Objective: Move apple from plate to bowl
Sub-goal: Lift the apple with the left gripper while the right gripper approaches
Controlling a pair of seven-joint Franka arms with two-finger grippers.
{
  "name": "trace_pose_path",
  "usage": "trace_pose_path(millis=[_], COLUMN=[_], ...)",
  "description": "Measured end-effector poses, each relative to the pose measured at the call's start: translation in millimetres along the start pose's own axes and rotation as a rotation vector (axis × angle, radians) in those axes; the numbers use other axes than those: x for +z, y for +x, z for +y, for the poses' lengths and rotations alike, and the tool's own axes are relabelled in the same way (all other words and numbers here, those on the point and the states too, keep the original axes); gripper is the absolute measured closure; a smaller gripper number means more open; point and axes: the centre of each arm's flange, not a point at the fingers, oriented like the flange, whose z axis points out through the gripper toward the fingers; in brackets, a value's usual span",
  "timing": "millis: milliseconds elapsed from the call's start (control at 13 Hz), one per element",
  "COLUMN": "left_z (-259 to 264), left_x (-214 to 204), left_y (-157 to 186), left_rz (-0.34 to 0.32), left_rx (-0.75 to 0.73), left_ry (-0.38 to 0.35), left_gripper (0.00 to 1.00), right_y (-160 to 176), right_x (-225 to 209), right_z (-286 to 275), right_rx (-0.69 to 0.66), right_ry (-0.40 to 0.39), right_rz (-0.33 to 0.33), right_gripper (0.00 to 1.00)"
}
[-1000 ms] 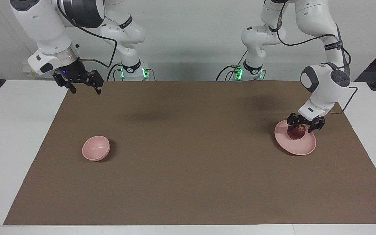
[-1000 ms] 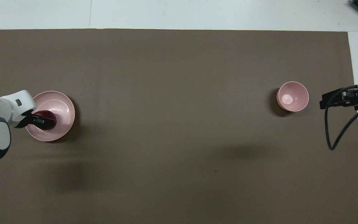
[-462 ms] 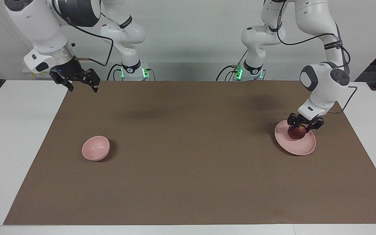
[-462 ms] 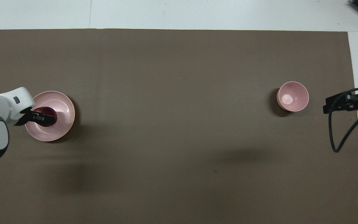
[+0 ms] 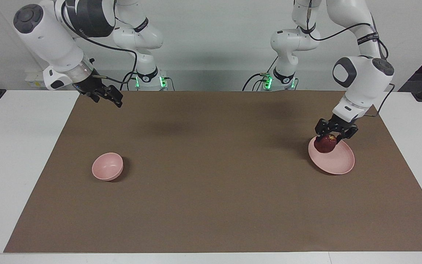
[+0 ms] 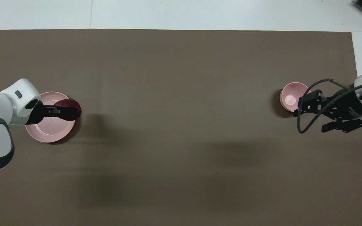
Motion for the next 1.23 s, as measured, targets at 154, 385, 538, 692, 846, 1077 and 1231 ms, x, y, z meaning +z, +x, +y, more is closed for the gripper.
trace_pose_path(millis=[154,385,538,692,846,1077,1231], left_z=[23.6,57.3,83.1,109.3,133.9,162.3,181.8], left_x=[5.8,11.3,16.9,22.4,27.6,33.5,36.8], left_y=[0.3,0.9,-1.2,-4.5,-8.3,-14.1,-18.4], left_rz=[0.012,0.031,0.035,0.032,0.032,0.031,0.05], left_rx=[-0.041,-0.123,-0.185,-0.238,-0.285,-0.365,-0.428], left_ry=[-0.091,-0.243,-0.358,-0.461,-0.543,-0.654,-0.715], left_gripper=[0.23,0.23,0.23,0.23,0.23,0.23,0.23], right_y=[13.8,22.1,19.5,20.1,18.6,16.7,10.3], right_x=[21.9,53.1,70.6,82.8,95.1,124.3,140.5], right_z=[-15.8,-52.8,-79.6,-97.2,-108.4,-120.1,-136.8], right_rx=[0.104,0.246,0.35,0.452,0.519,0.621,0.667], right_ry=[0.077,0.18,0.245,0.325,0.405,0.54,0.603], right_rz=[-0.058,-0.123,-0.179,-0.237,-0.304,-0.418,-0.444], right_gripper=[0.0,0.0,0.0,0.0,0.0,0.0,0.0])
